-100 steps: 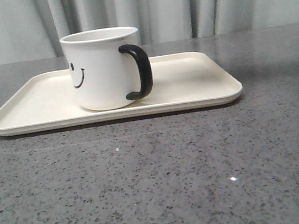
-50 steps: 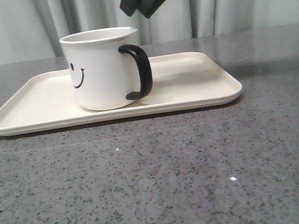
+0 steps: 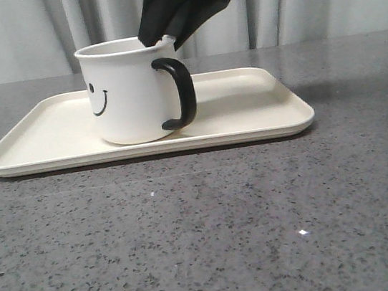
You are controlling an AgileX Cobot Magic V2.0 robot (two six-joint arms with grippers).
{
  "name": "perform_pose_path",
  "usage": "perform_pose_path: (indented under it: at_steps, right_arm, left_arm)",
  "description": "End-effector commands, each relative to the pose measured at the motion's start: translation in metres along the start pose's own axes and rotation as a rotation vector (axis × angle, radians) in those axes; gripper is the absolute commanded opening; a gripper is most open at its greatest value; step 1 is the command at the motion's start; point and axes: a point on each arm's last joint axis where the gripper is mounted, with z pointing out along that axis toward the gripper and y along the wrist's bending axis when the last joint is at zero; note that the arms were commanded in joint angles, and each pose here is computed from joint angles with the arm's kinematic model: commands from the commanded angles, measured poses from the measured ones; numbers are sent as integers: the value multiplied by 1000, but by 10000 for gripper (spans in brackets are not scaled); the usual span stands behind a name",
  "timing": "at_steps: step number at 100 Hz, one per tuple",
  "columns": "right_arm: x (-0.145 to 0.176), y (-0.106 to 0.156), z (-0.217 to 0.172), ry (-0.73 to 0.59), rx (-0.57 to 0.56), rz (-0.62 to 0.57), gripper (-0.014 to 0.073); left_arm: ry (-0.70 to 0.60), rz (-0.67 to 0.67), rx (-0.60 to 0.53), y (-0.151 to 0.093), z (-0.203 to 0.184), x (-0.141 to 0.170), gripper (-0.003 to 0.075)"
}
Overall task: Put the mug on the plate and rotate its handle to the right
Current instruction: 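Reach the right gripper into the mug and grip its rim, then lift the mug with the right gripper and twist it, smiley facing the robot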
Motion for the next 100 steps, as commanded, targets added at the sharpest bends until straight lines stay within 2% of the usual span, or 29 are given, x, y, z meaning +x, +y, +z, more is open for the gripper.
perform_pose_path:
  at_steps: [1, 24, 31, 38, 56, 83, 90, 100]
  right_arm:
    - [-14, 9, -16, -98, -10, -18, 299]
    - [-12, 4, -6, -77, -11, -6, 299]
    - [-13, 4, -6, -83, -8, -6, 272]
    - [-13, 4, -6, -84, -8, -6, 186]
    - [-13, 4, -6, -89, -7, -5, -122]
    - [-24, 11, -21, -122, -24, -27, -110]
    - [-35, 20, -37, -145, -39, -66, -110]
    - [-53, 35, -68, -199, -54, -184, -110]
  left_arm:
    - [-72, -13, -6, 2, -5, -8, -20]
    - [-71, -13, -6, 2, -5, -8, -20]
    - [-71, -13, -6, 2, -5, -8, -20]
    - [-71, -13, -6, 2, -5, -8, -20]
    - [-71, -13, -6, 2, -5, -8, -20]
    - [-59, -13, -7, 2, -5, -7, -20]
    - [-55, -13, -7, 2, -5, -6, -20]
    - [-53, -13, -7, 2, -5, -6, -20]
